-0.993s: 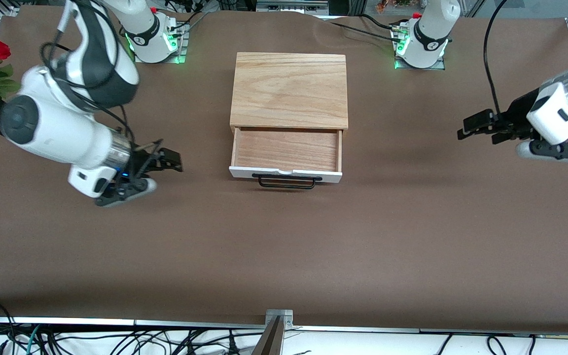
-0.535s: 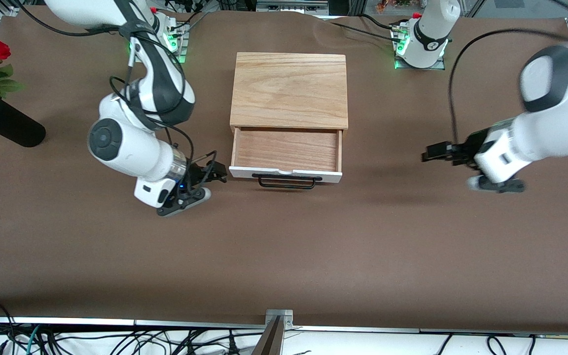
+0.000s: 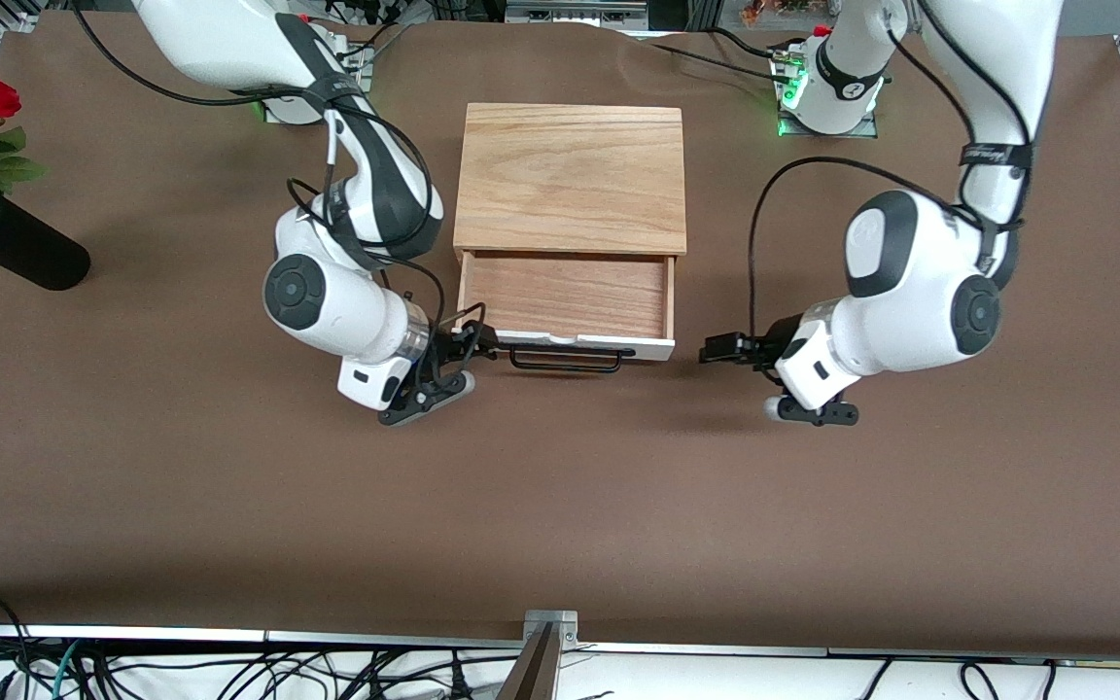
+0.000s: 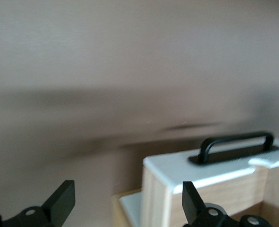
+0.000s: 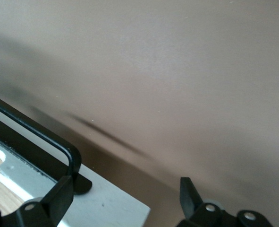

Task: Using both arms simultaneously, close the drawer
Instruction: 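Push the drawer front into the cabinet with both grippers together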

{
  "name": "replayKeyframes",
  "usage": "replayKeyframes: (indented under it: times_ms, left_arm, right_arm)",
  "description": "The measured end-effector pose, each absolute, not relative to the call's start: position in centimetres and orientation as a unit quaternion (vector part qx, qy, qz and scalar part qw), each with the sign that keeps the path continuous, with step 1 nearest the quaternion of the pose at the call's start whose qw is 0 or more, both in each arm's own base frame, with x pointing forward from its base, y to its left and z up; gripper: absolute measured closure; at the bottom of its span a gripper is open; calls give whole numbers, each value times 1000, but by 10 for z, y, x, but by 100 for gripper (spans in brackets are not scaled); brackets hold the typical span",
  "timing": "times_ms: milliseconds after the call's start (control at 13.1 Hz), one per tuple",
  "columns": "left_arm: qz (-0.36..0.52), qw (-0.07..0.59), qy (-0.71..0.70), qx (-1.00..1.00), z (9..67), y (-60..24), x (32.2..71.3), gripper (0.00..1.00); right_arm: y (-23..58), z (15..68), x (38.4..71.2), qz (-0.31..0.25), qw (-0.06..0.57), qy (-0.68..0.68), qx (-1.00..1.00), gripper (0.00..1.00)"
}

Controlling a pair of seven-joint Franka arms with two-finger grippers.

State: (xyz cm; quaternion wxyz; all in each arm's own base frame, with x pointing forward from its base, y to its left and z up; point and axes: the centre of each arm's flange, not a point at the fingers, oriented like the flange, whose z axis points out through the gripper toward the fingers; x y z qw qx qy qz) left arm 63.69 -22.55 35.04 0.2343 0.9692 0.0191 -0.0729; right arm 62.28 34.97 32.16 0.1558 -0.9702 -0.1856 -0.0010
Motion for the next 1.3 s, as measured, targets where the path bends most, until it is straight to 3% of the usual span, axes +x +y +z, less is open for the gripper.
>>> replayKeyframes:
  times_ms: [458,1299]
  left_arm:
    - [-42,240,57,968,306,-275,637,0]
    - [-74,234,24,969,291,-325,610,0]
  right_arm:
    - [371,306,613,4,162,-192,-968,0]
    - [375,302,611,16,164,-193,-967,0]
